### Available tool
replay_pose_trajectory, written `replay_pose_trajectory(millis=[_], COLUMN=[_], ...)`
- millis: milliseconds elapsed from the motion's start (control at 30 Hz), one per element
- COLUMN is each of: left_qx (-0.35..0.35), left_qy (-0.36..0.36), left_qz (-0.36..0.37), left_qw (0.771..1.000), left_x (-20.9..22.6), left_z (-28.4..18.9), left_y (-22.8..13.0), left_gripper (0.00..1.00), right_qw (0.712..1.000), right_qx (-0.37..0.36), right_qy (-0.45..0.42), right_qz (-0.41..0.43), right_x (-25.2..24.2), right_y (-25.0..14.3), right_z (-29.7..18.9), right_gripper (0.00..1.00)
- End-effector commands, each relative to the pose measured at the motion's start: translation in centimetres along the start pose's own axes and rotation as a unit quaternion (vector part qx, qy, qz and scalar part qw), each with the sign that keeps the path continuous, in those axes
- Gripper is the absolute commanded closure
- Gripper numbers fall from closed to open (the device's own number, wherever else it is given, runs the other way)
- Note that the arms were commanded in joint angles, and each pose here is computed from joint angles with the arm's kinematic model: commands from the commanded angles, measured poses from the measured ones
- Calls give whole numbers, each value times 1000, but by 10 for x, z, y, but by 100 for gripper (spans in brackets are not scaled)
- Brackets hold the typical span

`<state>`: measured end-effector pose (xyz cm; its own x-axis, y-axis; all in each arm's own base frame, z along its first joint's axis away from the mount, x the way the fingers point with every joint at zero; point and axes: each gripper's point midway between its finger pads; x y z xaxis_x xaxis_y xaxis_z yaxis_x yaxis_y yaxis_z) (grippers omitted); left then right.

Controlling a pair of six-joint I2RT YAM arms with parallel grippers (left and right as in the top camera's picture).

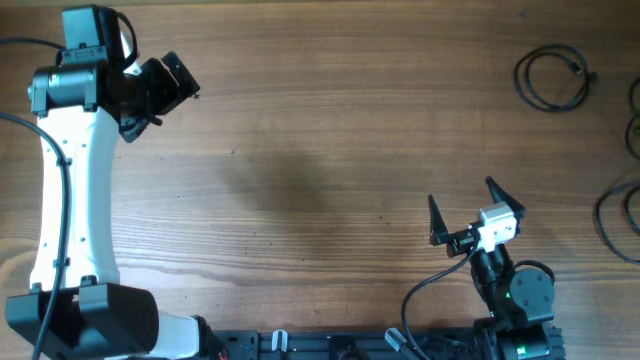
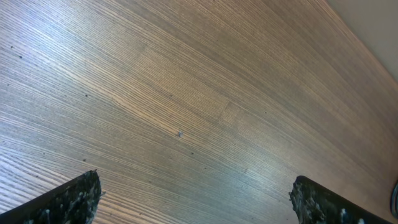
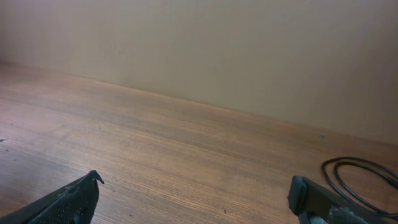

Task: Untangle cables

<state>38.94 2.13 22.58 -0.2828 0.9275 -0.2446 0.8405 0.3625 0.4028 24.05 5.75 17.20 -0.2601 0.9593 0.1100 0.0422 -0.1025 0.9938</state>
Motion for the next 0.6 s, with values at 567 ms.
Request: replay_pose_trajectory(millis=[567], left_qx=[-147], left_qy=[-73], left_qz=[63], left_qw=[984], left_x=[-51], left_z=[-126], left_y=[-18], left_gripper=[0], right_qw=[1000], right_qx=[-10], right_qy=[-5], right_qz=[-7], right_x=[-1], right_y=[4], right_z=[-1], right_gripper=[0])
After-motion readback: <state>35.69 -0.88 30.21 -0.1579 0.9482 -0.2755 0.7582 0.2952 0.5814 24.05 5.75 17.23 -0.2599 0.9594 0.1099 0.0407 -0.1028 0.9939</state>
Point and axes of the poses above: each gripper's point midway between its finger pads, its own z axis out along the fingers, its own x axis along the line the jaws close on, y = z × x, and after that the axes turned 13 degrees about z, right-handed
